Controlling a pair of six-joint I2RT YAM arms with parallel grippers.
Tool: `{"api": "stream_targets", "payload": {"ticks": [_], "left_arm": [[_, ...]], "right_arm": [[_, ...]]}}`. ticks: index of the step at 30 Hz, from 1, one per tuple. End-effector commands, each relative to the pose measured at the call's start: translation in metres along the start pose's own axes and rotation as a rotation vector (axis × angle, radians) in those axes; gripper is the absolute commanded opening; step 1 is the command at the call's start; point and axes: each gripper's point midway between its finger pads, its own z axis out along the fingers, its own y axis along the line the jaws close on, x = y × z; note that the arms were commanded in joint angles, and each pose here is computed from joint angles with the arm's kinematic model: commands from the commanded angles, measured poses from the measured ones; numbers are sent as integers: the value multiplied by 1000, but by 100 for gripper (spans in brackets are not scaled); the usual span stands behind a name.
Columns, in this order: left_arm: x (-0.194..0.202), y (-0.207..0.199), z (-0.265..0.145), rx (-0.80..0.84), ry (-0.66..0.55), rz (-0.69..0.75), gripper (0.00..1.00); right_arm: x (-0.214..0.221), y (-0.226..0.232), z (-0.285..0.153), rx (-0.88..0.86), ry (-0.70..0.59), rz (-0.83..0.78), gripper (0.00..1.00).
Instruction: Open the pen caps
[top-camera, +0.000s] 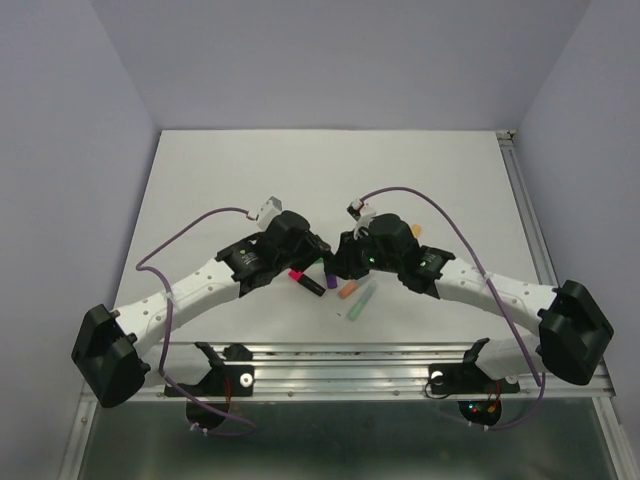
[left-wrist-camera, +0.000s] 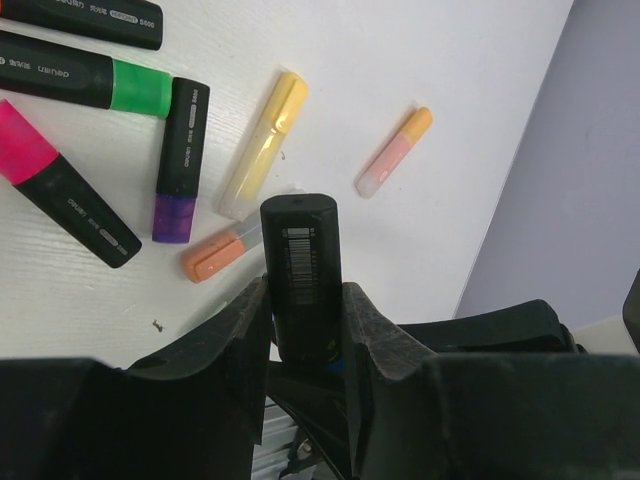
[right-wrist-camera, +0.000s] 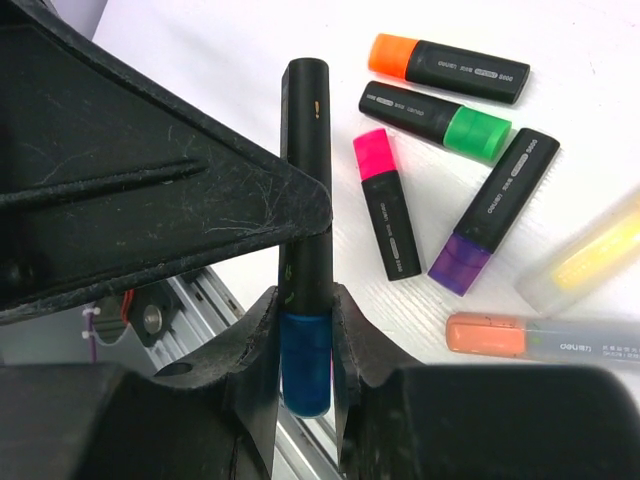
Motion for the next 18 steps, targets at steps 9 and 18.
{"api": "stream_targets", "payload": {"ticks": [9, 18], "left_arm": [[-59, 31, -1, -152, -262, -53, 0], [-132, 56, -3, -250, -438, -80, 0]], "right_arm": [[2, 53, -32, -194, 37, 135, 1], [64, 44, -63, -204, 199, 254, 1]]}}
